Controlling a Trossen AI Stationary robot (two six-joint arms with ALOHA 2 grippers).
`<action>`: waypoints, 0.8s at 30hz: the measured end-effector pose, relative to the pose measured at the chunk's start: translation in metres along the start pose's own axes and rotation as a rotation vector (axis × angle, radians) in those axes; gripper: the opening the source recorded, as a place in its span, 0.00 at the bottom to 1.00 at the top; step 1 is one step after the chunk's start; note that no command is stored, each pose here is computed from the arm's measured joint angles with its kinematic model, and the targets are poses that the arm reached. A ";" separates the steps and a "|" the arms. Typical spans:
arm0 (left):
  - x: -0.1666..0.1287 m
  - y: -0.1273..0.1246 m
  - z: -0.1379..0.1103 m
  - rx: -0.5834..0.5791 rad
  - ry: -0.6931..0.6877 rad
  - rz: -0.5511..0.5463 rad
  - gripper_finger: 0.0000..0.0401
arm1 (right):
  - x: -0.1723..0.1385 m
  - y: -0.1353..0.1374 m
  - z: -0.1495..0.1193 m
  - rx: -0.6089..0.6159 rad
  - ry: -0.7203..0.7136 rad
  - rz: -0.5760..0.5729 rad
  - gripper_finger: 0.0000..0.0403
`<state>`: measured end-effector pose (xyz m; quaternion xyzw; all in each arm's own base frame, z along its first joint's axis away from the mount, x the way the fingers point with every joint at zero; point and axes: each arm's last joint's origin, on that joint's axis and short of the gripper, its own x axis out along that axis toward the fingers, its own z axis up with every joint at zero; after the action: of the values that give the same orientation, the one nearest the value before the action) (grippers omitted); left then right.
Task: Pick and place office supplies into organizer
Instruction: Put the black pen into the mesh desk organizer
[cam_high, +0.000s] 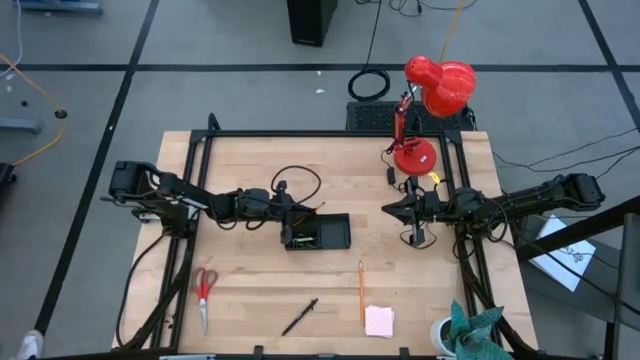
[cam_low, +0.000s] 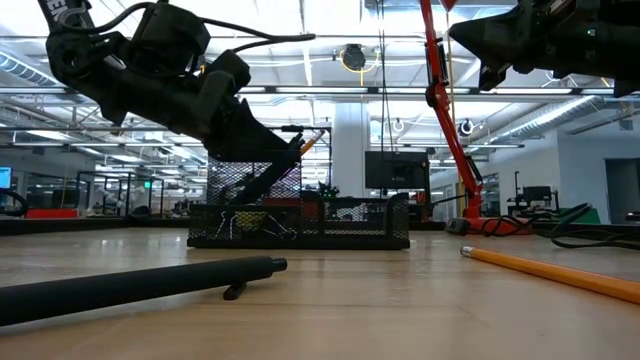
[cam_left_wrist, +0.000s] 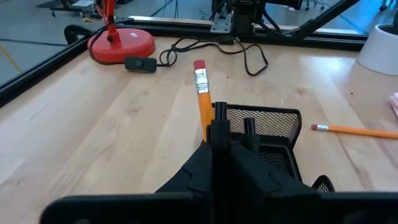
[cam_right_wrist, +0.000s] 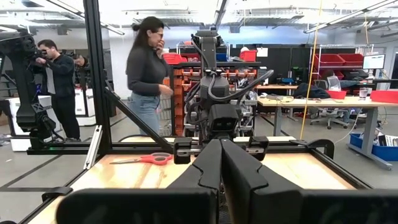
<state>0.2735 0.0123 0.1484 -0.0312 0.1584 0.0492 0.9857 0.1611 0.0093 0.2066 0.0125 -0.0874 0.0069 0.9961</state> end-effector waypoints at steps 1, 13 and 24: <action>0.000 0.000 0.000 -0.002 0.001 0.000 0.14 | 0.000 0.000 0.000 0.000 0.000 -0.001 0.01; 0.000 -0.005 0.000 0.010 -0.006 -0.014 0.44 | 0.000 0.000 0.000 0.000 0.000 -0.001 0.01; -0.027 -0.018 0.035 0.027 -0.149 0.026 0.45 | 0.000 0.000 0.000 -0.003 0.001 0.000 0.01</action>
<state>0.2605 -0.0057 0.1906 -0.0121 0.0858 0.0619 0.9943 0.1611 0.0093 0.2066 0.0108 -0.0870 0.0066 0.9961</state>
